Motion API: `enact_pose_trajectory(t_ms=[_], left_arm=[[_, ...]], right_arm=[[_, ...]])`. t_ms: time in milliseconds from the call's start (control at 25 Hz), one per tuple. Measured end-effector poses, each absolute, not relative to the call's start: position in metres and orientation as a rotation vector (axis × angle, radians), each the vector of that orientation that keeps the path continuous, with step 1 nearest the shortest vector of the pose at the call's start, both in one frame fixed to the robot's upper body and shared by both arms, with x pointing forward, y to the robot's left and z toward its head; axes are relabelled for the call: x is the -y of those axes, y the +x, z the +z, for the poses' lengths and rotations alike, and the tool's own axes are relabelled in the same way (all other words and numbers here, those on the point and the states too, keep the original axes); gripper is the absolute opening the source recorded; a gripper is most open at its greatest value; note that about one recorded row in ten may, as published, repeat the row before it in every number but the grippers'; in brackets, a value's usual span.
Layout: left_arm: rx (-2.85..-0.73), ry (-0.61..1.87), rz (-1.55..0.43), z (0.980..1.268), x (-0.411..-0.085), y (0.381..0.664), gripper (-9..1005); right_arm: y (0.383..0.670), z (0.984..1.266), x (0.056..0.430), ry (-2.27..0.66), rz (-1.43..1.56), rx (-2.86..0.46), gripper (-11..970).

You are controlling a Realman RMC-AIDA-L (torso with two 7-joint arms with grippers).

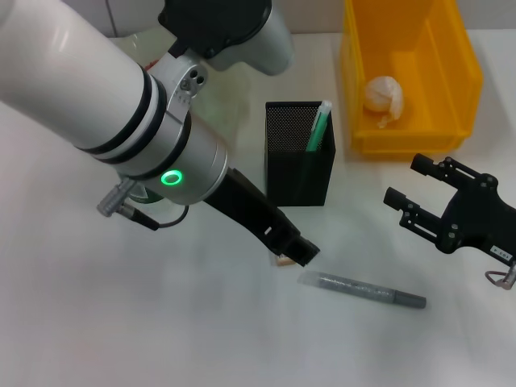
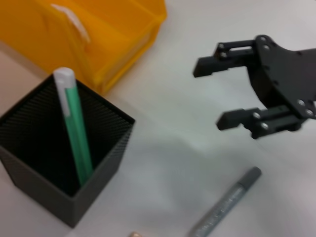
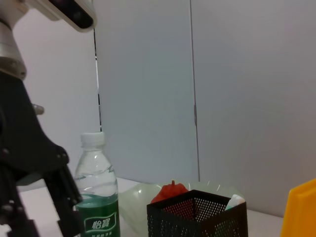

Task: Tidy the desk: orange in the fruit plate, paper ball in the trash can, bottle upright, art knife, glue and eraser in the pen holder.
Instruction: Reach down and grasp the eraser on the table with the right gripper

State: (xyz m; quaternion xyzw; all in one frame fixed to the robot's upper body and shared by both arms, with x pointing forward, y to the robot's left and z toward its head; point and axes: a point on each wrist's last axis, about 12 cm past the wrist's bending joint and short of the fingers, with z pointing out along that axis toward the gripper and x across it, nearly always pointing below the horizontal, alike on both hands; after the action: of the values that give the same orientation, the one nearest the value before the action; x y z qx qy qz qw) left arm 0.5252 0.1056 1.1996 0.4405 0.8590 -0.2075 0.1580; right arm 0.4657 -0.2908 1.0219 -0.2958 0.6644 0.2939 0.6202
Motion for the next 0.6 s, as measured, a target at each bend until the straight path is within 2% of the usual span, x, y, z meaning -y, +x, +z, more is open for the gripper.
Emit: enact_pose_trajectory(t_ms=[240, 440, 480, 600], left_arm=[[-2.361, 1.269, -0.586, 1.207, -0.111, 0.528, 664], [-2.072, 1.345, -0.696, 1.233, -0.119, 0.51, 664], [-1.955, 1.328, -0.763, 1.24, -0.129, 0.506, 664], [-1.835, 1.256, -0.859, 1.245, -0.144, 0.507, 664]], right_arm=[[0.464, 1.021, 0.291, -0.672, 0.677, -1.531, 659], [0.463, 1.02, 0.29, -0.658, 0.688, -1.532, 658], [0.463, 1.02, 0.289, -0.655, 0.694, -1.533, 658], [0.464, 1.021, 0.289, -0.649, 0.704, -1.536, 658]])
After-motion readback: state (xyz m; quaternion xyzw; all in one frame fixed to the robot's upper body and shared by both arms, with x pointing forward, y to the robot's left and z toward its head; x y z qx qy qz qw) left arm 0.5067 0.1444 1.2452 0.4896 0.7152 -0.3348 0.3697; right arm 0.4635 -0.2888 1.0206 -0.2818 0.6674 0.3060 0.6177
